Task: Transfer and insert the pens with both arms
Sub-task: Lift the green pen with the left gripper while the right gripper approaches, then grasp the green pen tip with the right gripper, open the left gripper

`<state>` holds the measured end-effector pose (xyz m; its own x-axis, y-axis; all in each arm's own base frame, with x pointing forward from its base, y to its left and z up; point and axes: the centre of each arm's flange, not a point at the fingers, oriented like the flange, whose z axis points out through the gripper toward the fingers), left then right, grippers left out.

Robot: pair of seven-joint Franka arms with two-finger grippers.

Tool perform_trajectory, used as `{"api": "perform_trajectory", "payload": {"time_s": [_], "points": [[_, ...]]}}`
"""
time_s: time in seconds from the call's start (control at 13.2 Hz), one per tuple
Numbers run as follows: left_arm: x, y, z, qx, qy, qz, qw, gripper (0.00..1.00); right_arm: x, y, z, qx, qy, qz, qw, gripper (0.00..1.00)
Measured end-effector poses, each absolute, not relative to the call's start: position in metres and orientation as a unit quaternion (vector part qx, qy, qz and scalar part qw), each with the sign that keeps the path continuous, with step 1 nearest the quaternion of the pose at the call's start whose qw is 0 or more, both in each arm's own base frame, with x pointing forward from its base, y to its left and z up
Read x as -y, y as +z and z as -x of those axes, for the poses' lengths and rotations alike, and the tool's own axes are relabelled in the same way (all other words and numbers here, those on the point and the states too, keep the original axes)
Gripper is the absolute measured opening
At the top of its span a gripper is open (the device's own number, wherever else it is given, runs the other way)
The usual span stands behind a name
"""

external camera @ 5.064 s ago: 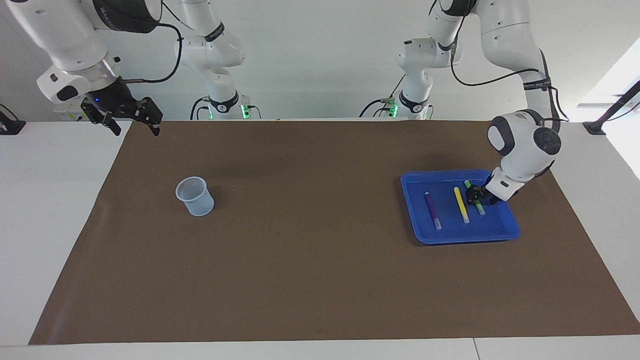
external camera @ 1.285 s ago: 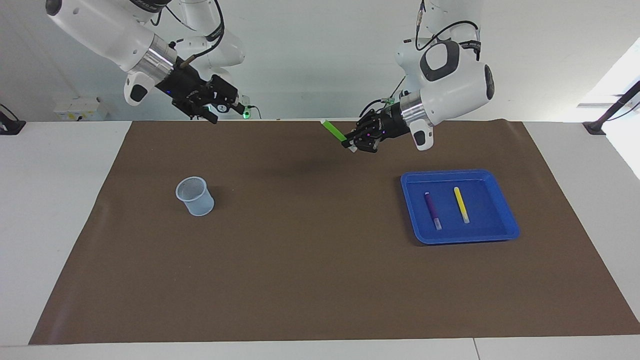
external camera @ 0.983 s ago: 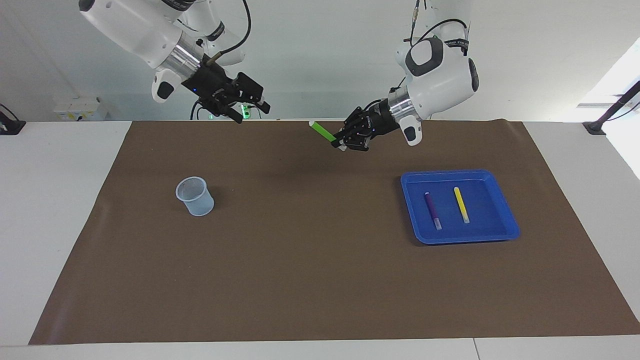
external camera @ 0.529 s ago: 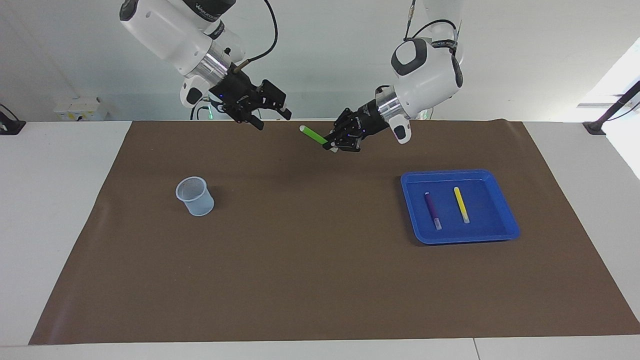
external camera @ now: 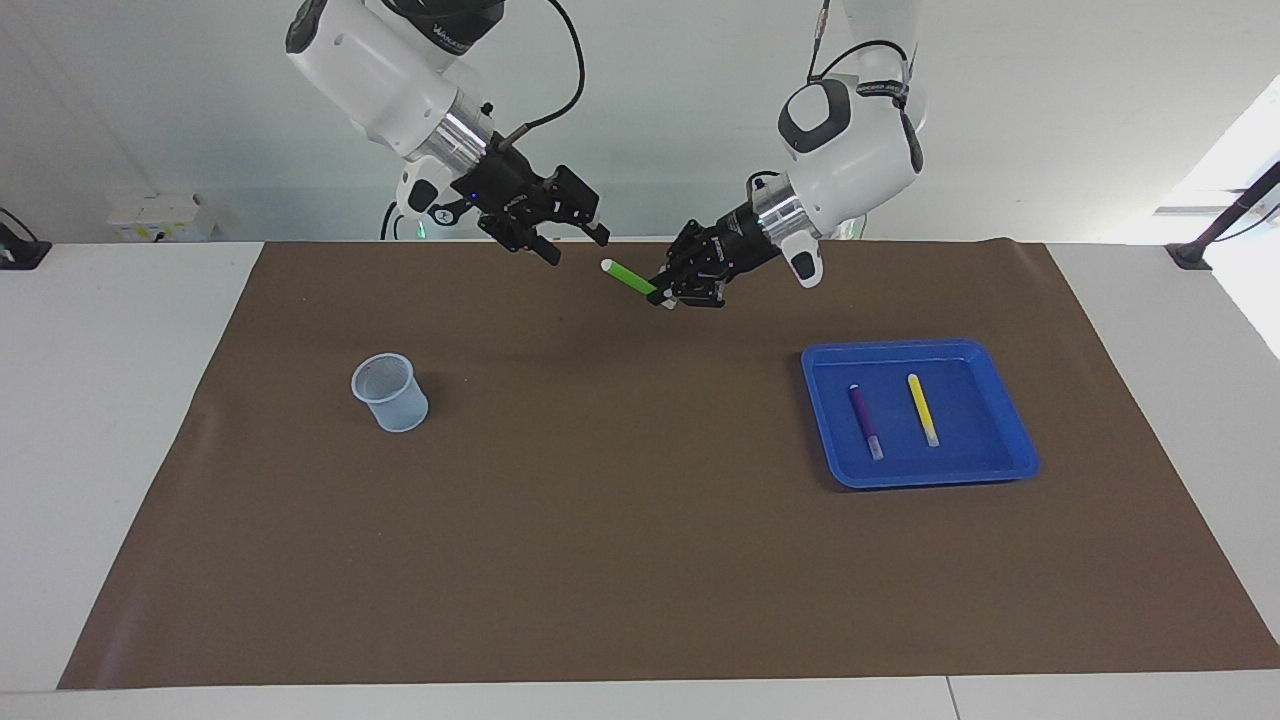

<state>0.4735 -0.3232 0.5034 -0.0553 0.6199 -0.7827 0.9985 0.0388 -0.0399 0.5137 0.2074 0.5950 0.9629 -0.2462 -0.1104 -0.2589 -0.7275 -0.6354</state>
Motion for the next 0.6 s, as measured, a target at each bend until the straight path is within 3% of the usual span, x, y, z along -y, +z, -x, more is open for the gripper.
{"api": "perform_trajectory", "payload": {"time_s": [0.23, 0.38, 0.6], "points": [[0.323, 0.503, -0.474, -0.656, -0.314, -0.617, 0.301, 0.17, -0.218, 0.582, -0.513, -0.139, 0.0, 0.929, 0.343, 0.85], [0.322, 0.503, -0.474, -0.657, -0.312, -0.616, 0.303, 0.17, -0.229, 0.577, -0.51, -0.135, 0.0, 0.93, 0.343, 0.71], [0.322, 0.503, -0.474, -0.658, -0.312, -0.614, 0.304, 0.17, -0.236, 0.577, -0.507, -0.134, -0.001, 0.93, 0.344, 0.66]]}}
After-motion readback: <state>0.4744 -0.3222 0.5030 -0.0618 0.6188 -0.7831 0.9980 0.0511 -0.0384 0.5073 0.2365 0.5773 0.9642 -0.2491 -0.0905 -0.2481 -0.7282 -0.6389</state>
